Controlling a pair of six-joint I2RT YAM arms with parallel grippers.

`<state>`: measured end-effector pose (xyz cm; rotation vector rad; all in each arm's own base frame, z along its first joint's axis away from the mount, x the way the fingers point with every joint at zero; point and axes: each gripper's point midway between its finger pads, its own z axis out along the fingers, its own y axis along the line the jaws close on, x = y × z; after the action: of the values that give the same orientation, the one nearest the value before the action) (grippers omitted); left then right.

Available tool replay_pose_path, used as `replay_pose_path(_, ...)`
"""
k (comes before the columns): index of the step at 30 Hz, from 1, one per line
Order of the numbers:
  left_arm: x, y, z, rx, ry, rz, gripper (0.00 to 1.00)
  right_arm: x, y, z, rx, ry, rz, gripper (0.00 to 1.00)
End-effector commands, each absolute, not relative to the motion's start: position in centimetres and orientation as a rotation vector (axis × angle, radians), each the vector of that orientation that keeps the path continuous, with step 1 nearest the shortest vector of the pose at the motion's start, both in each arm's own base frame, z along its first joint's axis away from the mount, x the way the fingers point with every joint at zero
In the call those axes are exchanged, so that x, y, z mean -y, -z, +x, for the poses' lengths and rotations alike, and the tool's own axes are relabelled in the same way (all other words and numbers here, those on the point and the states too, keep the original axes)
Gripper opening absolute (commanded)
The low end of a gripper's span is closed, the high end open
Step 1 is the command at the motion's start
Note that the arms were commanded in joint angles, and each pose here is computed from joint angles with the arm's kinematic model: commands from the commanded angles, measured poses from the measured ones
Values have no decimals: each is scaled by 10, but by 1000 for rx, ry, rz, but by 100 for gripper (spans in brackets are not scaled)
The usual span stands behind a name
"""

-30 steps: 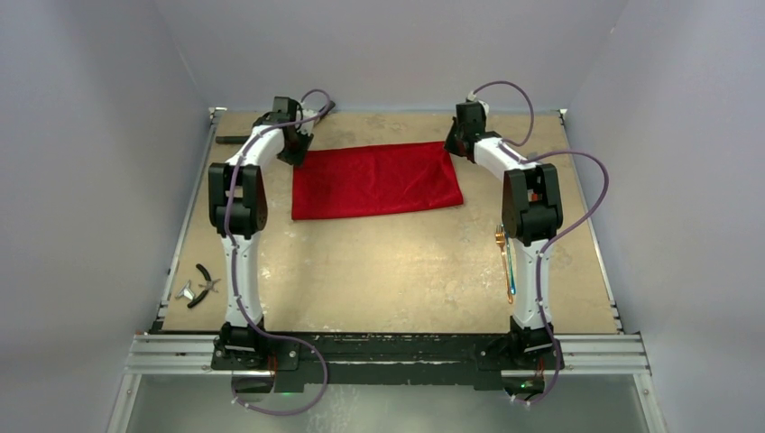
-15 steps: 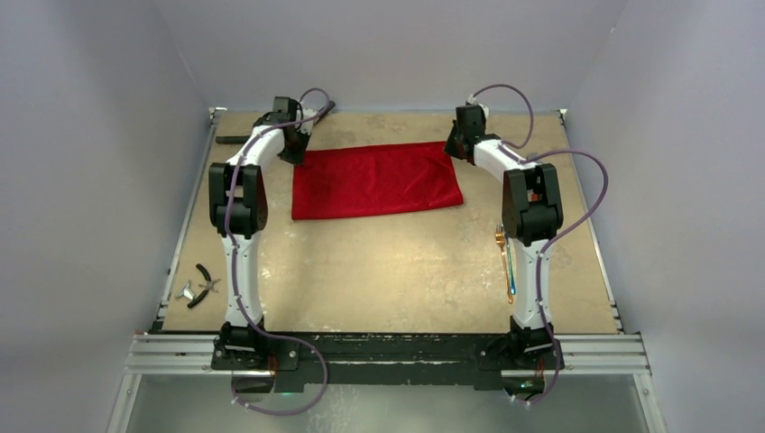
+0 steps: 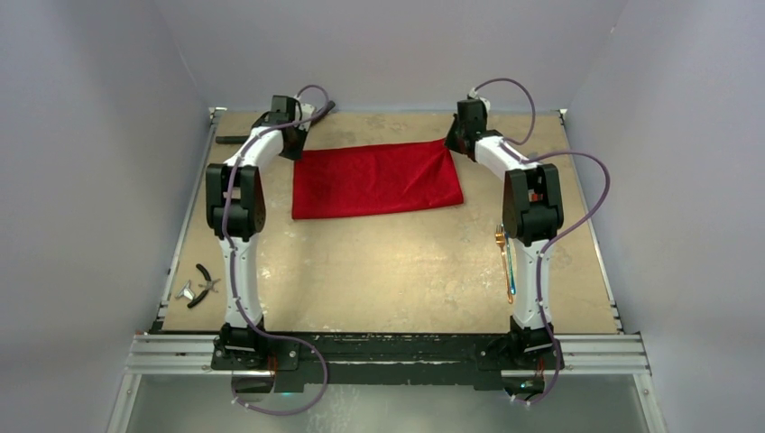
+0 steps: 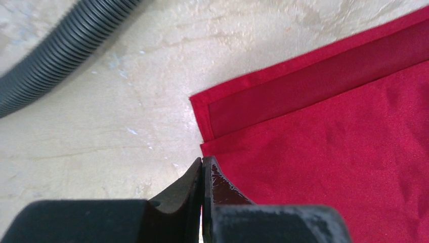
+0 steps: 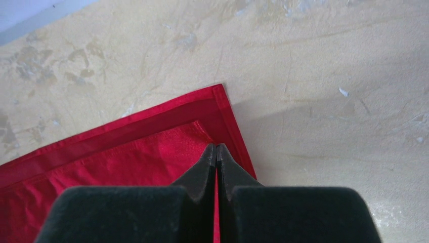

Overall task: Fold the napkin into a case and place the utensils inside
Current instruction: Smooth out the rectangle-folded napkin at the center of the board.

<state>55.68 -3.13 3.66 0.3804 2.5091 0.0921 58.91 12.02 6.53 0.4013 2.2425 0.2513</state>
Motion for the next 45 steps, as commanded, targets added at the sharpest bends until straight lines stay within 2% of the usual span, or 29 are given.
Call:
replay_pose_path(1, 33, -95, 575, -2353, -129, 346, 0, -115, -117, 603, -2140, -283, 403, 0)
replay_pose_path(10, 39, -89, 573, -2369, -96, 348, 0, -112, -111, 608, -2150, -279, 412, 0)
replay_pose_path(15, 44, -76, 563, -2424, -49, 346, 18, -103, -91, 605, -2192, -212, 459, 0)
replay_pose_path(20, 52, -62, 559, -2454, 5, 354, 21, -94, -73, 599, -2226, -153, 520, 0)
replay_pose_path(40, 56, -28, 563, -2524, 11, 314, 21, -102, -76, 593, -2208, -223, 487, 0)
replay_pose_path(43, 57, -28, 564, -2514, -3, 321, 16, -103, -77, 591, -2206, -235, 481, 0)
replay_pose_path(45, 57, -30, 565, -2503, -8, 323, 6, -105, -78, 589, -2206, -250, 477, 0)
